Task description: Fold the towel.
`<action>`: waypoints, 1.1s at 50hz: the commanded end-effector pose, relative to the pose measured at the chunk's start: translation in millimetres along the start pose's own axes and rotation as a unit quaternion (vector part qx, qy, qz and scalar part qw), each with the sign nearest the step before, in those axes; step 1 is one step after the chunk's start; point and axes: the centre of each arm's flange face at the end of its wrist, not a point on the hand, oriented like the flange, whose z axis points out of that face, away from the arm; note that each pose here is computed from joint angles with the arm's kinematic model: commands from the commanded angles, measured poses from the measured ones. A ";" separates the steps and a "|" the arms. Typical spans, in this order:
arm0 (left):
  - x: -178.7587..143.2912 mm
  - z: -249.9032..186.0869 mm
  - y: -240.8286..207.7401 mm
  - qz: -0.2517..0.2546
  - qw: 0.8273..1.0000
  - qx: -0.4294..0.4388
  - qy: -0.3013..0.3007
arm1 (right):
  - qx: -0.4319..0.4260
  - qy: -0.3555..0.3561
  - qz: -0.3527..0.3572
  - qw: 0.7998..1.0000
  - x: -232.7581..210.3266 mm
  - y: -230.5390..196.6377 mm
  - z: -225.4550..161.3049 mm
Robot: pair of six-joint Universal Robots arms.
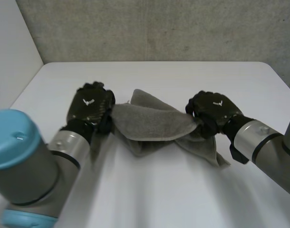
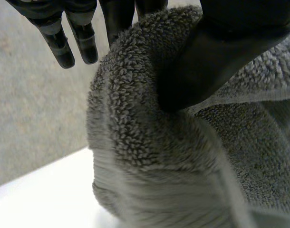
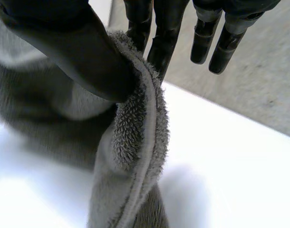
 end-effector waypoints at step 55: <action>-69.6 53.3 101.9 0.191 0.975 -0.107 0.035 | 0.047 -0.063 -0.227 0.971 -39.2 48.8 41.4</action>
